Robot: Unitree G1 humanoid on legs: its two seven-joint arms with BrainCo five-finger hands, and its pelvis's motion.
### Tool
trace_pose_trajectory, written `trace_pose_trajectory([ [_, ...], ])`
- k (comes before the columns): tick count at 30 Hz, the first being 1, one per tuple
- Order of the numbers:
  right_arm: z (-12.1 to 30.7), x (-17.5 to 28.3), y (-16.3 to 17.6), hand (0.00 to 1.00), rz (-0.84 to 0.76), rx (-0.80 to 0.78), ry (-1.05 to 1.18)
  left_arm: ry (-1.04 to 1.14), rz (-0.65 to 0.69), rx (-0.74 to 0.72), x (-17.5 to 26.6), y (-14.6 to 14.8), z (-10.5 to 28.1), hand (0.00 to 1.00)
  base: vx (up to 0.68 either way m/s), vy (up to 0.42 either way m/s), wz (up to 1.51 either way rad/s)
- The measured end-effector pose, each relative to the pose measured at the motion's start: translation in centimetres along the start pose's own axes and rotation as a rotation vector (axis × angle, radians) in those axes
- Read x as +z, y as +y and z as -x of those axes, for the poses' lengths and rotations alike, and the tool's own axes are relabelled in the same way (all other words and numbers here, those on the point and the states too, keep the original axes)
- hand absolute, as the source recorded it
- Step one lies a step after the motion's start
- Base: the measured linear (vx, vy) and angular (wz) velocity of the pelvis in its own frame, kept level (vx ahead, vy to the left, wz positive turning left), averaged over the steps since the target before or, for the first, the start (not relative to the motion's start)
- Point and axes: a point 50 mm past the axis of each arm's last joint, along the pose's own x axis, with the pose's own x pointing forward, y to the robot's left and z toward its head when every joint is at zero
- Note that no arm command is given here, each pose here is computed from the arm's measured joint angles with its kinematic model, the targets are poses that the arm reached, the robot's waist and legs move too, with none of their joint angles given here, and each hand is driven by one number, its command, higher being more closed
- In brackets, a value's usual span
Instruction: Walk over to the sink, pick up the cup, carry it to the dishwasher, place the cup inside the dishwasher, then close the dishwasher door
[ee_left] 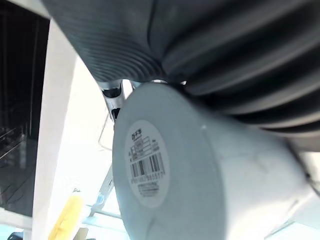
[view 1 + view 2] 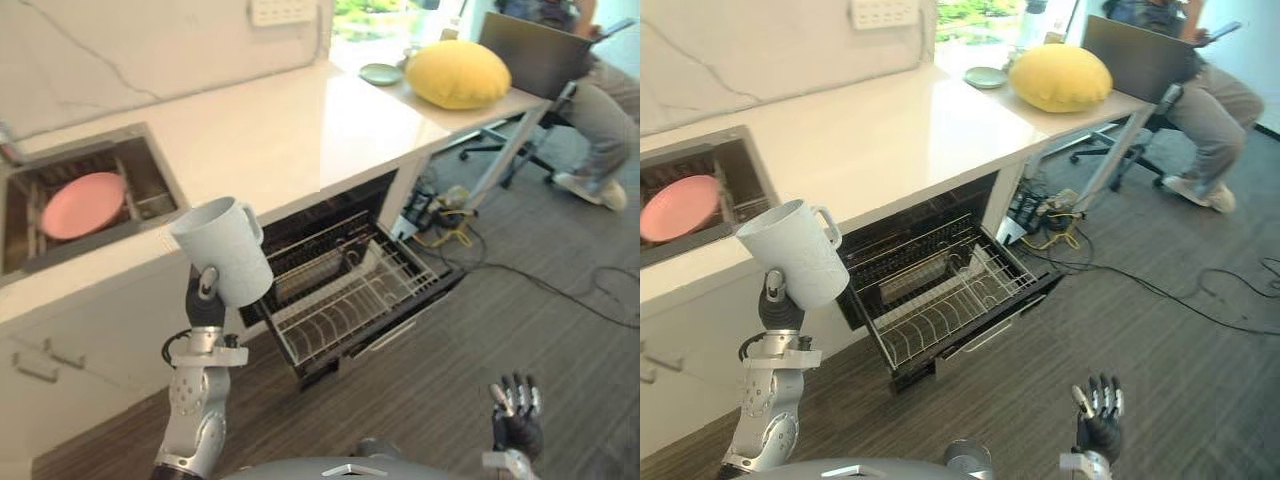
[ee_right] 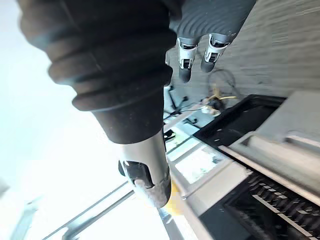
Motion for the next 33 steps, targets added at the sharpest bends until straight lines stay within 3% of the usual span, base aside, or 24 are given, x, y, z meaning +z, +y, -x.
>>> trace_pose_trajectory([
  [5,-1.8,0.7,3.6,0.0,-0.047,0.14,-0.033,-0.011,-0.019,-0.005,0.3,-0.3,0.4,1.0,0.11,0.054,-0.25],
  [9,-3.1,-0.3,8.8,0.0,-0.112,0.364,0.021,-0.072,-0.018,-0.003,1.4,-0.3,0.1,1.0,0.06,0.068,-0.03],
  [13,-4.7,1.4,13.3,0.0,-0.051,0.573,-0.019,-0.078,-0.04,0.024,1.5,-0.2,0.4,1.0,-0.01,0.01,-0.29],
  [20,-5.5,4.3,15.8,0.0,-0.048,0.685,-0.123,-0.123,-0.08,0.043,1.9,-0.7,0.2,1.0,-0.09,-0.058,-0.02],
  [26,-4.8,5.3,18.4,0.0,-0.097,0.772,-0.157,-0.263,-0.104,-0.056,3.8,-3.5,-1.6,1.0,-0.11,-0.03,-0.16],
  [27,-4.4,5.4,19.2,0.0,-0.105,0.807,-0.162,-0.289,-0.106,-0.061,4.1,-3.9,-2.2,1.0,-0.04,0.011,-0.13],
  [28,-3.0,4.5,22.3,0.0,-0.151,0.974,-0.089,-0.333,-0.142,-0.032,4.5,-4.5,-3.5,1.0,-0.02,0.01,-0.1],
  [33,-3.0,4.5,22.3,0.0,-0.151,0.974,-0.088,-0.33,-0.143,-0.031,4.4,-4.5,-3.5,1.0,0.0,0.0,0.0],
])
